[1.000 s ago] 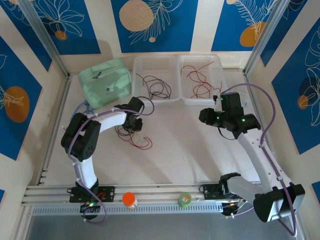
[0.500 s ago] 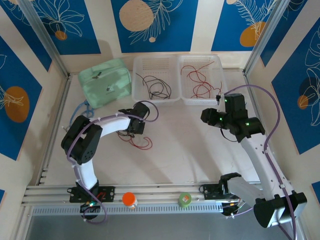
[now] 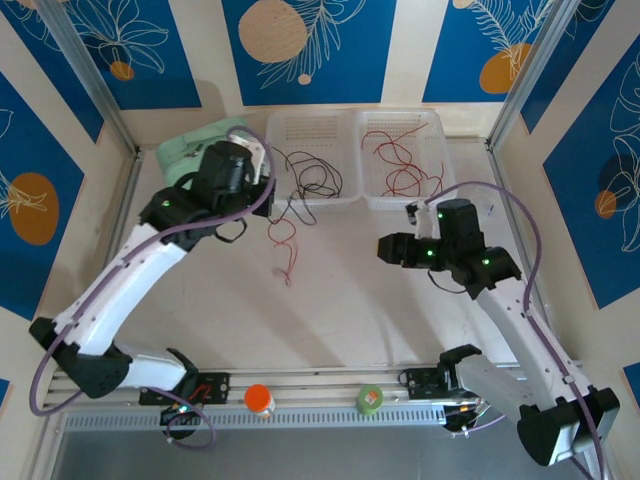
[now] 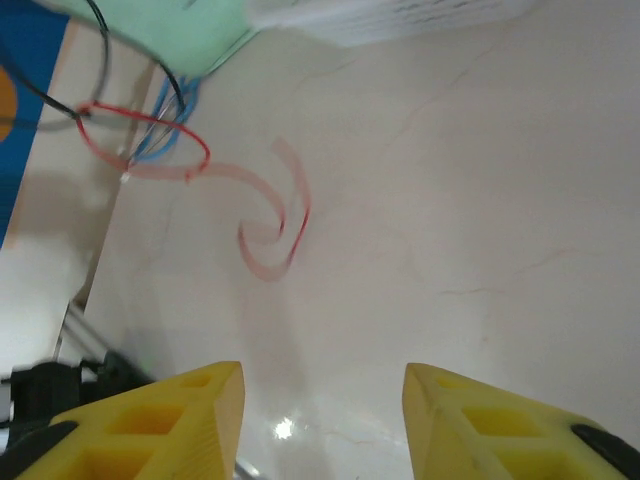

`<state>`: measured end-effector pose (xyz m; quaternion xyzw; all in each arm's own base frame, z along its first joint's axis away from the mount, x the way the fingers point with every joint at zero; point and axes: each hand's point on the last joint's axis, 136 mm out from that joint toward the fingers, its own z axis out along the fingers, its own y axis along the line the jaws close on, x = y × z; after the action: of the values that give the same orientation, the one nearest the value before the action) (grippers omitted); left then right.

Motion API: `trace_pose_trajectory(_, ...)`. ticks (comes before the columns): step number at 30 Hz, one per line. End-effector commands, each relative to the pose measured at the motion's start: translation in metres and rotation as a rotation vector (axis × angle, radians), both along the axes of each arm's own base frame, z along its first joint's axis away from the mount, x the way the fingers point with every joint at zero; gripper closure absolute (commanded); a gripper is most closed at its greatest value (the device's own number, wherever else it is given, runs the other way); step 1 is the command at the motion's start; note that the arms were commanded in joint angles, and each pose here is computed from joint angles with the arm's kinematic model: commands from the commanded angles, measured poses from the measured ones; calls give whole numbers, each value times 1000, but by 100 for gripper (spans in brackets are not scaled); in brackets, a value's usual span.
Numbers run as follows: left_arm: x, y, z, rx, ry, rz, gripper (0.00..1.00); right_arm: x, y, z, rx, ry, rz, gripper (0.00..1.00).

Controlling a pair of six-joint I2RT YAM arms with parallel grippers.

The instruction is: Untangle the cables

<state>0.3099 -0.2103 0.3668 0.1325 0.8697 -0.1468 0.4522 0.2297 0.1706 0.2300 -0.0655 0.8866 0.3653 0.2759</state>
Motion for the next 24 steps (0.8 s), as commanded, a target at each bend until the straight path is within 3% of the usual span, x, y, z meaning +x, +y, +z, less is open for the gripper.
trace_pose_trajectory(1,-17,-3,-7,29,77,-70,100,-4,31,13,78,-84,124,50)
trace_pose_trajectory(6,-25,-16,14,-63,55,-120,100,3,72,6,164,-95,175,44)
trace_pose_trajectory(12,-26,-20,20,-97,44,-127,100,10,120,-8,210,-68,151,43)
trace_pose_trajectory(17,-29,-21,19,-118,46,-130,100,10,141,-13,157,-77,135,46)
trace_pose_trajectory(24,-31,-26,14,-136,58,-134,100,7,154,-7,189,-41,77,48)
